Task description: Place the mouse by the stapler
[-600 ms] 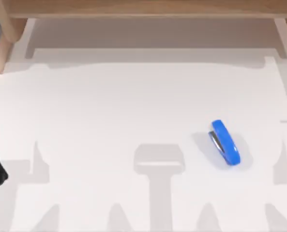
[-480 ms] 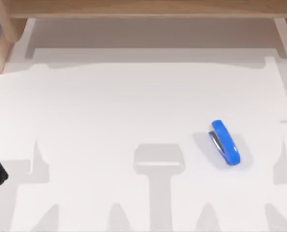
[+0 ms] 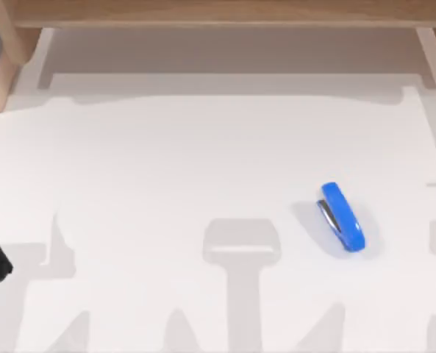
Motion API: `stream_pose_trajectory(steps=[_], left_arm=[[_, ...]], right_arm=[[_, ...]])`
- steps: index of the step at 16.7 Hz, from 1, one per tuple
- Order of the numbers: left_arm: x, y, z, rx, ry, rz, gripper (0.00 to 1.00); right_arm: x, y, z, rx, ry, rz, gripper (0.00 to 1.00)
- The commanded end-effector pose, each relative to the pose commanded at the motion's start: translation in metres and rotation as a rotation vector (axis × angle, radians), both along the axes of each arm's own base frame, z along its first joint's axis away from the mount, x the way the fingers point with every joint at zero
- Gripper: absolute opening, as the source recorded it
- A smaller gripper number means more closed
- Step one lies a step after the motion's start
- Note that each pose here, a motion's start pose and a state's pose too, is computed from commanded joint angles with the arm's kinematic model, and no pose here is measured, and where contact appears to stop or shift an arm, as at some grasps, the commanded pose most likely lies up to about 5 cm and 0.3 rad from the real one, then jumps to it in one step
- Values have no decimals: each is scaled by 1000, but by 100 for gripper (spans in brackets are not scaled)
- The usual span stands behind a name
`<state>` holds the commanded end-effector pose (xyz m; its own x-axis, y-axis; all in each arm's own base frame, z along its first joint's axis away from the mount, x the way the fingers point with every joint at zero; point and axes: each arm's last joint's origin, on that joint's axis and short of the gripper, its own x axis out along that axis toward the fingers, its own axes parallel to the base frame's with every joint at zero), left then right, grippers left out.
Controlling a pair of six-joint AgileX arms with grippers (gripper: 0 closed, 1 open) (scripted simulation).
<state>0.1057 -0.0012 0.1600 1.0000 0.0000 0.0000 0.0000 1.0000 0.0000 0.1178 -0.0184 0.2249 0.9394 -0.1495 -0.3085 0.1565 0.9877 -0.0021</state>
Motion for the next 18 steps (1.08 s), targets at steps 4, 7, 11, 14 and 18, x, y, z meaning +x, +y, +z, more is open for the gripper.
stream_pose_trajectory(steps=[4,7,11,14,18], left_arm=[[0,0,0,0,0,0,100],[0,0,0,0,0,0,100],[0,0,0,0,0,0,100],[0,0,0,0,0,0,100],[0,0,0,0,0,0,100]], right_arm=[[48,-24,71,39,262,-101,100],[118,-55,110,75,463,-147,100],[230,-111,95,135,742,-164,100],[293,-142,48,174,922,-144,100],[341,-155,-17,204,1082,-90,100]])
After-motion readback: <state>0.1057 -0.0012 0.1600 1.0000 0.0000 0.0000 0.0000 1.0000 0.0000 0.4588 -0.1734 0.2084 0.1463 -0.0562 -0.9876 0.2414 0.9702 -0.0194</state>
